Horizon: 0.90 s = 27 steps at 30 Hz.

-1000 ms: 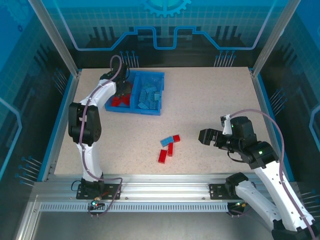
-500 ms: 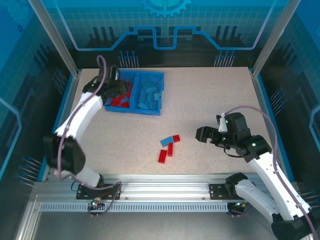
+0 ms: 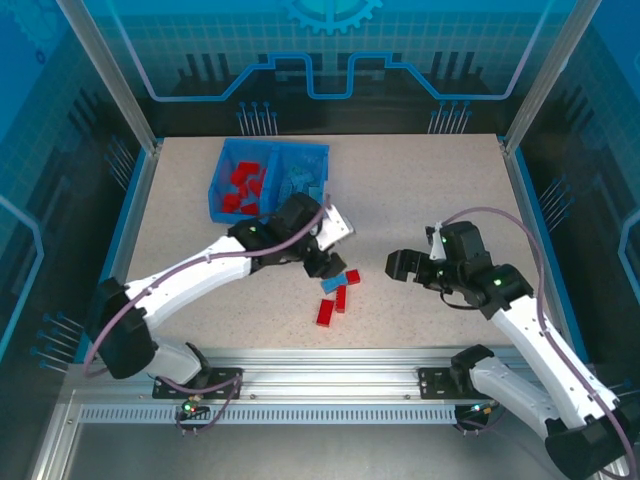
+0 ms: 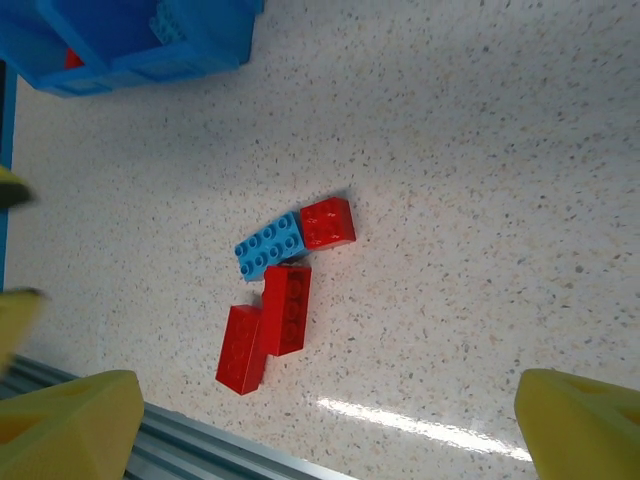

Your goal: Sort the legos into containers by color

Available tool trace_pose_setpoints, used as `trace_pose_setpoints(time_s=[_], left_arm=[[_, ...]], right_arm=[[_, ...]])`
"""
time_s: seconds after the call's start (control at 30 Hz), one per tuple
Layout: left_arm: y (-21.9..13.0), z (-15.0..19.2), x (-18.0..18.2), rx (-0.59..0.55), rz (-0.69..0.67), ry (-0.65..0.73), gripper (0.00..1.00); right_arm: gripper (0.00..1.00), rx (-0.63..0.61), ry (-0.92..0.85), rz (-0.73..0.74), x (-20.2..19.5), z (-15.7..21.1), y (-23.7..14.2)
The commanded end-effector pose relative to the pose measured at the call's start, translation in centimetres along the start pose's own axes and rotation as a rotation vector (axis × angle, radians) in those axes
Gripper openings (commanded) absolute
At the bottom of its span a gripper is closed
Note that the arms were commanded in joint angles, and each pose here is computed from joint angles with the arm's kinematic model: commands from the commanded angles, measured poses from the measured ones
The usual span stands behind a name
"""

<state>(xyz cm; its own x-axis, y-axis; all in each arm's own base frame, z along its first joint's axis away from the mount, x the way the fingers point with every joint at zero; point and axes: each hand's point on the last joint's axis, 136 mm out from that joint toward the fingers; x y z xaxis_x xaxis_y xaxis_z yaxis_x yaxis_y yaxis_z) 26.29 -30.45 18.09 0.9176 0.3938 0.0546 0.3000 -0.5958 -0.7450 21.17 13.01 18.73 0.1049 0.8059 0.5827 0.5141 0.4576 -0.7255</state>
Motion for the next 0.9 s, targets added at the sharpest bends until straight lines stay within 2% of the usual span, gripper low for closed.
trace_pose_setpoints(time_s=[0.0, 0.2, 0.47, 0.7, 0.87], left_arm=[[2.2, 0.1, -0.9, 0.012, 0.056, 0.146, 0.59], [6.8, 1.3, 0.1, 0.169, 0.087, 0.000, 0.72], [11.0, 3.3, 0.7, 0.332, 0.110, -0.116, 0.76], [13.6, 4.6, 0.7, 0.415, 0.117, -0.132, 0.77], [15.3, 6.6, 1.5, 0.499, 0.051, -0.088, 0.75]], right_arm=[[0.97, -0.034, 0.018, 0.039, -1.2, 0.5, -0.9], [0.97, -0.065, 0.027, 0.057, -1.9, 0.6, -1.9], [0.97, -0.068, 0.029, 0.066, -2.2, 0.7, -2.0], [0.97, -0.065, 0.029, 0.064, -2.1, 0.7, -1.9], [0.97, -0.069, 0.036, 0.069, -2.4, 0.8, -2.1]])
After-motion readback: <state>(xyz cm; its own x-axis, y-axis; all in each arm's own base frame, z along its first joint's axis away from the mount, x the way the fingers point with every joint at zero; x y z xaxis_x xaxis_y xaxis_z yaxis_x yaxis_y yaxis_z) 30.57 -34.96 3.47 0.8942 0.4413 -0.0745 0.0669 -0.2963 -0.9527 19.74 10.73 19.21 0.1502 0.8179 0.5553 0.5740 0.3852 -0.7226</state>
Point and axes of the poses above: each hand's point on the last joint's axis, 136 mm out from that joint toward the fingers, its own y axis out along the fingers, its own x axis along the line the jaws close on, z = x × y, and after that the axes turned 8 degrees about y, right-handed
